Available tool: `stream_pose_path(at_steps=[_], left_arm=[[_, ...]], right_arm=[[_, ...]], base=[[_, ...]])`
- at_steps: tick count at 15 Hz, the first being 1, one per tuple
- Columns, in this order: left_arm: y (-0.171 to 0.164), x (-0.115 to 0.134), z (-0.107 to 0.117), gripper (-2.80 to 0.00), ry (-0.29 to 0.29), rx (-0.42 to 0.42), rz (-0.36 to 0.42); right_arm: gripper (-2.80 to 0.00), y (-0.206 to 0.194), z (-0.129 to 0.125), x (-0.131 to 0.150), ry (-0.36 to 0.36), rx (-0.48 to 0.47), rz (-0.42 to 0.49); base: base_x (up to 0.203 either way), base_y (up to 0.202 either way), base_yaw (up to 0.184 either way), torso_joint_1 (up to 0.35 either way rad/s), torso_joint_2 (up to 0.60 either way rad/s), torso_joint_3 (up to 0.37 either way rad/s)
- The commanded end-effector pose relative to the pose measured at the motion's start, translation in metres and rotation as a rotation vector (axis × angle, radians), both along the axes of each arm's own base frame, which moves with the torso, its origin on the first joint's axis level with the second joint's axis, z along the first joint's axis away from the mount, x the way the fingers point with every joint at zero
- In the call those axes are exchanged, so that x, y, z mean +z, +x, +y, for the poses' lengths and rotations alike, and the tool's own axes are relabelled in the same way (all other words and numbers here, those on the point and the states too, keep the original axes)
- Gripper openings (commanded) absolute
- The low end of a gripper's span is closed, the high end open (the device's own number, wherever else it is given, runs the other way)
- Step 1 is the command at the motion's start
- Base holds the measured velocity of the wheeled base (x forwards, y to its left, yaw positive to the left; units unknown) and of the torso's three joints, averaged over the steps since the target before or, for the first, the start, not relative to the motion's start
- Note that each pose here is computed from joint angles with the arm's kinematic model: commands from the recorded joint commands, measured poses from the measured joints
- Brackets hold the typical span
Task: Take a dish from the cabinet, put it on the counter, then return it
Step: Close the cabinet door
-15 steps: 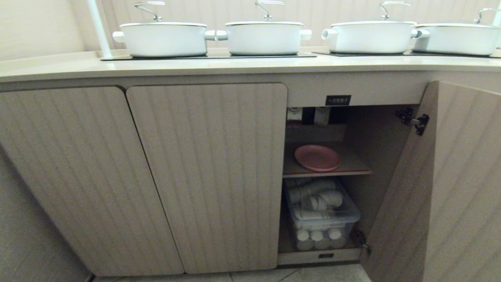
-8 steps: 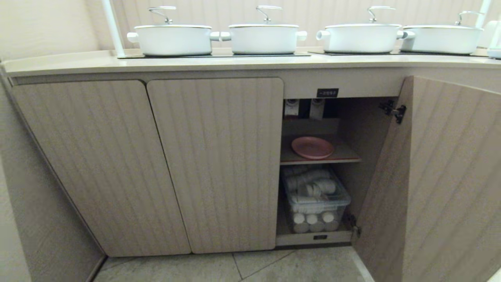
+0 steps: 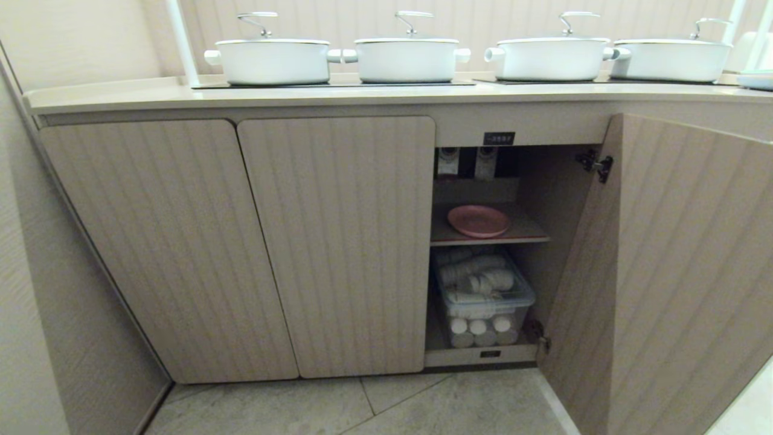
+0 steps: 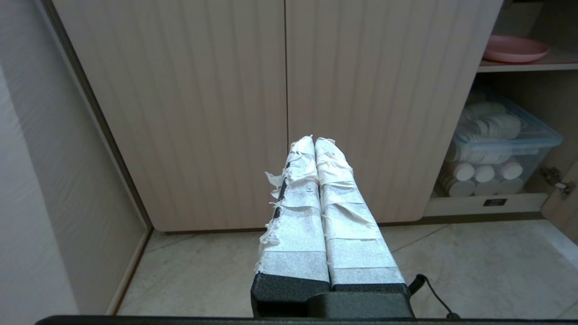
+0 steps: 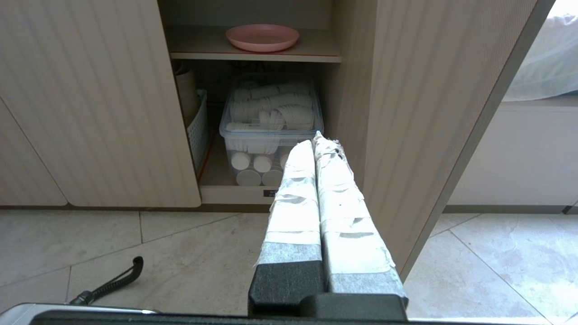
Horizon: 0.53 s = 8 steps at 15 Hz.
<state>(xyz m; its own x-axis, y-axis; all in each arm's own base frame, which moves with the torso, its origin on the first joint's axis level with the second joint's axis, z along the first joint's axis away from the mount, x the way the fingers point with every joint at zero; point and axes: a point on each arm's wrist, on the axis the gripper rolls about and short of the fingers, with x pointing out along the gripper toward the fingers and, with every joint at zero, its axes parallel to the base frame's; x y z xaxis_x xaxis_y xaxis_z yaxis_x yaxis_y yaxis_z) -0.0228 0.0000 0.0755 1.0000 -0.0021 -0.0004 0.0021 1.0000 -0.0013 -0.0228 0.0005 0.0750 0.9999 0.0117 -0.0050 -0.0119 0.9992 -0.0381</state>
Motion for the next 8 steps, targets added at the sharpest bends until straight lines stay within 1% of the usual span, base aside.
stream_pose_path(at_steps=[1, 8], left_arm=[[0.0, 0.0, 0.0, -2.8, 0.0, 0.001, 0.0], [0.0, 0.0, 0.0, -2.8, 0.0, 0.0, 0.0]], right_arm=[[-2.8, 0.0, 0.0, 0.0, 0.0, 0.001, 0.0], [-2.8, 0.0, 0.0, 0.0, 0.0, 0.001, 0.0]], base=[[0.0, 0.0, 0.0, 0.0, 0.0, 0.0], [0.0, 0.0, 0.0, 0.0, 0.0, 0.0]])
